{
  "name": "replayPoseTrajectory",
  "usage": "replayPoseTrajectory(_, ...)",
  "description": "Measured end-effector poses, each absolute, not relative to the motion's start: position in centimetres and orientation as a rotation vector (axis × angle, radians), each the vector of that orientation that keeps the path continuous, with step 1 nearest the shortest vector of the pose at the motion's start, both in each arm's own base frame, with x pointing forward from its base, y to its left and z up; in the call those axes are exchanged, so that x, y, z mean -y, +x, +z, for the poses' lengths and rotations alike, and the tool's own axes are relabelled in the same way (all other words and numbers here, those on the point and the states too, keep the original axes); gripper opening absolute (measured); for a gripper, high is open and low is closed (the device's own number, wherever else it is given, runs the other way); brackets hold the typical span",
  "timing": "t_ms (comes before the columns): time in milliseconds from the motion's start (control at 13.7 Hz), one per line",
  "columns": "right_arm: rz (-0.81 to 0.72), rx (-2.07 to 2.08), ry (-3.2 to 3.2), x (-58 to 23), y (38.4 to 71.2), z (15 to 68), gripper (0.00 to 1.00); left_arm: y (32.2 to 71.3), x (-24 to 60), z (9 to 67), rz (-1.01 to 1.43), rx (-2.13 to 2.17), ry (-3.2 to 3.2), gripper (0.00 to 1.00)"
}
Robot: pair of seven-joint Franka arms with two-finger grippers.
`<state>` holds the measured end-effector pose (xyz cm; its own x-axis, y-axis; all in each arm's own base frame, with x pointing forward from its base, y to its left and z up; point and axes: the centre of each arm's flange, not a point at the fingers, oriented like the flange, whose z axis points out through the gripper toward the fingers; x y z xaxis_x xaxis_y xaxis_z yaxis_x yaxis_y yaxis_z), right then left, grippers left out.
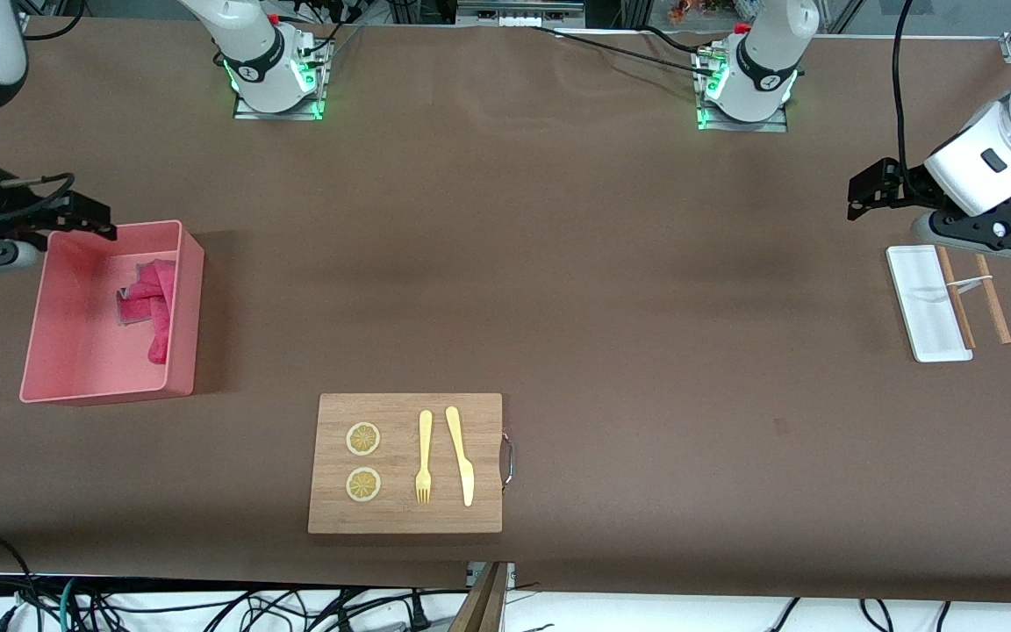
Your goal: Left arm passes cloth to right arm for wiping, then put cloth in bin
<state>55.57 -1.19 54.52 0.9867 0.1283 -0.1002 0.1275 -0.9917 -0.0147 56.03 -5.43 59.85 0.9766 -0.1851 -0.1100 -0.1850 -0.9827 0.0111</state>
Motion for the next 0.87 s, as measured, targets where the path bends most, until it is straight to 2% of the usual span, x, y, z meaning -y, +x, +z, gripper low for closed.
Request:
replayPoseTrajectory(291,0.141,0.142,-3.138,-2.7,53.3,57.8,1.0,56.0,5.4,59.8,-0.176,0.292,3.122,1.0)
replayPoseTrajectory(874,0.129,0.159,-3.112,-4.0,53.1,58.2,1.0,56.0,5.4,59.8,-0.178,0.292,3.122,1.0)
